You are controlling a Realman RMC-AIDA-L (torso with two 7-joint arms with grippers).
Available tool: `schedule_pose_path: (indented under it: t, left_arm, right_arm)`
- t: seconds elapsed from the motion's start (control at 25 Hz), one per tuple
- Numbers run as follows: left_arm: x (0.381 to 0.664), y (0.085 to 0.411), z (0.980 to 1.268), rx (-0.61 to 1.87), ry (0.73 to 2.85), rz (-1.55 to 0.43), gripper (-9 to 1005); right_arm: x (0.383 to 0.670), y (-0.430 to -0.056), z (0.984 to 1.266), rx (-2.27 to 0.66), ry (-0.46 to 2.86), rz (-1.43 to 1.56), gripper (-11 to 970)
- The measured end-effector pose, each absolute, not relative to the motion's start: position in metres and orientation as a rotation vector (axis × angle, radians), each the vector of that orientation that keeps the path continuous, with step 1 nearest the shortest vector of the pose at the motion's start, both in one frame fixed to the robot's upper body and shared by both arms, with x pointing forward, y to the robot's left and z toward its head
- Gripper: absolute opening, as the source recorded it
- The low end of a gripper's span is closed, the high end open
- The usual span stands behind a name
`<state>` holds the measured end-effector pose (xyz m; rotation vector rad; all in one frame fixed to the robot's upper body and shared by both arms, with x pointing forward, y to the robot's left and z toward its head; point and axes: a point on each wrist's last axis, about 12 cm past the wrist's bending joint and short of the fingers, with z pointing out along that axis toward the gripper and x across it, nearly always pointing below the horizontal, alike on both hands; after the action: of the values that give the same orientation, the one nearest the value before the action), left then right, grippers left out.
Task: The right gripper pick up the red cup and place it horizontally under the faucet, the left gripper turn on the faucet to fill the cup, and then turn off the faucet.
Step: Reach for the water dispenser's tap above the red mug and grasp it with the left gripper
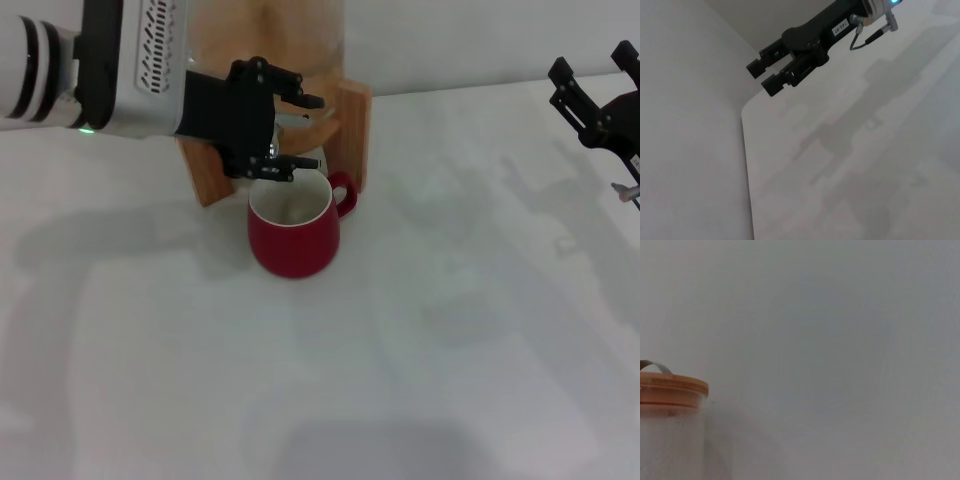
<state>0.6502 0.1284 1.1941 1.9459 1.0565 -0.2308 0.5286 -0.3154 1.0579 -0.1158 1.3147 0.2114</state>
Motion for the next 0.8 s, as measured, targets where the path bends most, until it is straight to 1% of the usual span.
schedule_pose_path:
  t: [0.8]
  left_arm:
    - [0.6473,0.1357,1.1911,1.966,1.089,-0.204,600]
  right_arm:
    - [0.5297,-0.3134,1.0590,-0.122,1.310,0.217,816]
